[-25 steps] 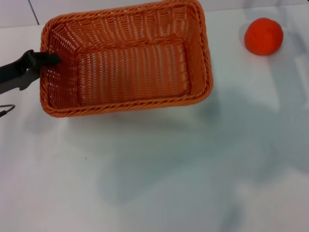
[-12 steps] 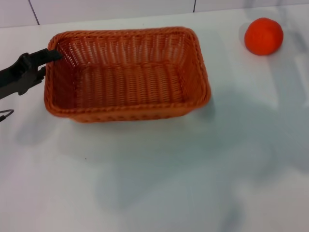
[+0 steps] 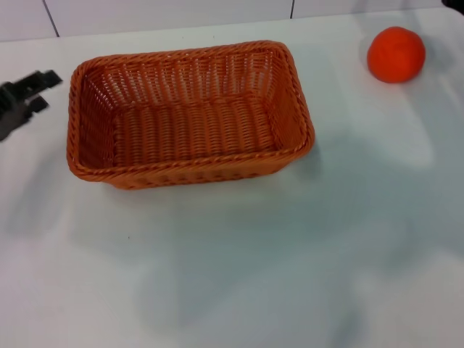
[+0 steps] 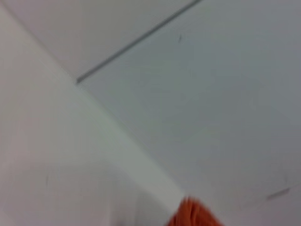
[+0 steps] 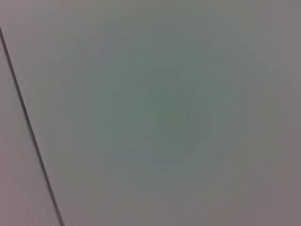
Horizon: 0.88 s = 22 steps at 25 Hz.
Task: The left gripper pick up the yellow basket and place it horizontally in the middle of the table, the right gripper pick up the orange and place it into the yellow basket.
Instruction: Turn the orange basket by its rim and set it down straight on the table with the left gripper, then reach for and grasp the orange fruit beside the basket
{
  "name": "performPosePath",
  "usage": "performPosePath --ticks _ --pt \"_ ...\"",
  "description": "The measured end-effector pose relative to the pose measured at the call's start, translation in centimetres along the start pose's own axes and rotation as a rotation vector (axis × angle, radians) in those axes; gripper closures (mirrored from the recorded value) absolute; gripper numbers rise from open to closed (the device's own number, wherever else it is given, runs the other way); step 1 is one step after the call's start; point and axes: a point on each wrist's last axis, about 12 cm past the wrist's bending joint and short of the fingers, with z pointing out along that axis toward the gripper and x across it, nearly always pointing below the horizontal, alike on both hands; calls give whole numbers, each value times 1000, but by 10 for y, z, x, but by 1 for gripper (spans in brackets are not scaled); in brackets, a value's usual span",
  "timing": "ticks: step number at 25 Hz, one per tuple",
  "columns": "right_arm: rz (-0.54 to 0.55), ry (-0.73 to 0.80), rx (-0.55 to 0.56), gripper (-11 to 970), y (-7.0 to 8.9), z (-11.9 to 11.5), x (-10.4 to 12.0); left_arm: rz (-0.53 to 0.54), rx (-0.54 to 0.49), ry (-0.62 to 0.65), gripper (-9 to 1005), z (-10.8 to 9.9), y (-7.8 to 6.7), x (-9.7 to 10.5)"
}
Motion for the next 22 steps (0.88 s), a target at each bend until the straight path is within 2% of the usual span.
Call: performPosePath --ticks 4,7,13,19,22 --pt "7 -189 93 39 13 8 20 38 74 -160 341 -12 3 -7" --pt "-5 -273 125 39 18 10 28 71 103 -207 345 -14 2 -9" --pt "-105 -490 133 39 25 16 35 259 178 -316 349 -10 -9 -12" --pt "-186 -552 126 40 18 20 26 455 266 -459 349 -7 -17 -4" --pt "-222 -577 121 40 10 25 20 513 294 -514 349 -8 -20 0"
